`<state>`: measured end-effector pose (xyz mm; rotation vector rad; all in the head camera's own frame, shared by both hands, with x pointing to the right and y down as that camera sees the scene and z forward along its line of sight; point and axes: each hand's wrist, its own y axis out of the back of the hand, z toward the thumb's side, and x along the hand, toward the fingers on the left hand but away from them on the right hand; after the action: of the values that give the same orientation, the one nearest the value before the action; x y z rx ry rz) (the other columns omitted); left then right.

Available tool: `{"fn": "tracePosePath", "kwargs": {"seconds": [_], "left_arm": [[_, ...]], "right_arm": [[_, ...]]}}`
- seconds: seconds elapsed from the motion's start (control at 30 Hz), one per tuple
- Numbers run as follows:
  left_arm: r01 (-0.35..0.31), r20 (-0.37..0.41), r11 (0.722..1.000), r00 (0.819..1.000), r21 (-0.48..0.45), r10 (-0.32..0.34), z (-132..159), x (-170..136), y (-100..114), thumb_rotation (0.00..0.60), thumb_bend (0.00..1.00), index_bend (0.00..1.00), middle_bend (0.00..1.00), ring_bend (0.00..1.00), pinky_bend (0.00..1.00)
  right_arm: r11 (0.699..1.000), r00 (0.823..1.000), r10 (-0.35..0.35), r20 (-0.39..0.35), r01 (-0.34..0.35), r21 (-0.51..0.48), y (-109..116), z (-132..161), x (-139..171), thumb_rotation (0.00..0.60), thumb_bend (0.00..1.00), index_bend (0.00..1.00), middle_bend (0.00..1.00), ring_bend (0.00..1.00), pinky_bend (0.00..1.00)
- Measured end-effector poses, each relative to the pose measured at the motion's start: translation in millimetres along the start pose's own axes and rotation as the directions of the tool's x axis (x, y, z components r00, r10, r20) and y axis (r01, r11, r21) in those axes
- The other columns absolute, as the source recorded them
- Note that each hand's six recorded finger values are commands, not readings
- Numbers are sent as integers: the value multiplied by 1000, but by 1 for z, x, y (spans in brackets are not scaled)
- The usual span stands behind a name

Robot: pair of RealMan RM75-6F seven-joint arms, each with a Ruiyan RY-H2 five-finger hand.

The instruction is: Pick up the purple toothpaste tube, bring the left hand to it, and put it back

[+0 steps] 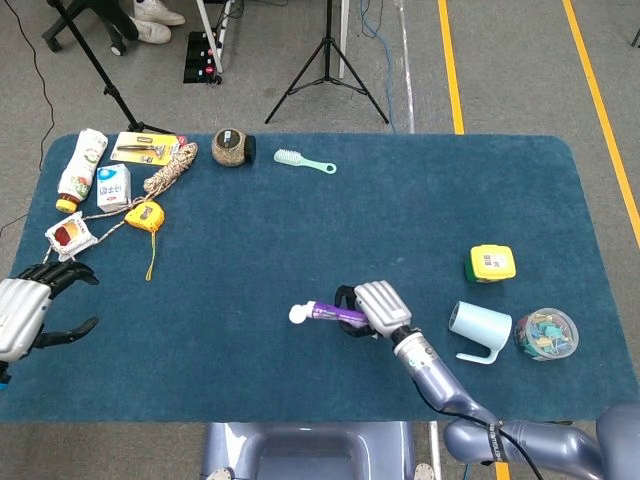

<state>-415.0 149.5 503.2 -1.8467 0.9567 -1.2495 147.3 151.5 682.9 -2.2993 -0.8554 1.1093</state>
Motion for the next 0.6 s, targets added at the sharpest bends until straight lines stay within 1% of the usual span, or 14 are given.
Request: {"fn": "tracePosePath", "kwargs": {"seconds": [0.13, 0.2, 0.33, 0.43, 0.53, 0.6], "left_arm": [[38, 64, 999, 997, 6, -38, 18, 14, -5, 580, 207, 355, 328, 279, 297], [60, 103, 998, 993, 12, -61, 30, 22, -10, 574, 207, 349, 324, 273, 297], [127, 169, 992, 977, 16, -128, 59, 39, -23, 486, 207, 297, 288, 256, 297], [176, 209, 984, 962, 16, -176, 82, 52, -31, 438, 207, 263, 269, 244, 298], [198, 233, 980, 952, 26, -199, 100, 63, -37, 405, 207, 240, 257, 236, 299], [207, 242, 978, 948, 31, -208, 112, 69, -41, 398, 207, 234, 255, 234, 300]], "right_arm": [[999, 1000, -6, 6, 7, -36, 4, 1, 5, 600, 388, 795, 932, 1000, 886], [998, 1000, -15, 12, 16, -56, 7, 3, 8, 600, 388, 795, 931, 1000, 886], [995, 999, -33, 24, 35, -97, 12, 10, 14, 600, 388, 796, 931, 1000, 886], [992, 998, -52, 37, 56, -113, 17, 13, 17, 600, 387, 796, 931, 1000, 886], [990, 997, -69, 43, 73, -123, 20, 16, 20, 600, 388, 797, 931, 1000, 886], [988, 996, -79, 47, 84, -130, 21, 17, 22, 600, 388, 797, 931, 1000, 886]]}}
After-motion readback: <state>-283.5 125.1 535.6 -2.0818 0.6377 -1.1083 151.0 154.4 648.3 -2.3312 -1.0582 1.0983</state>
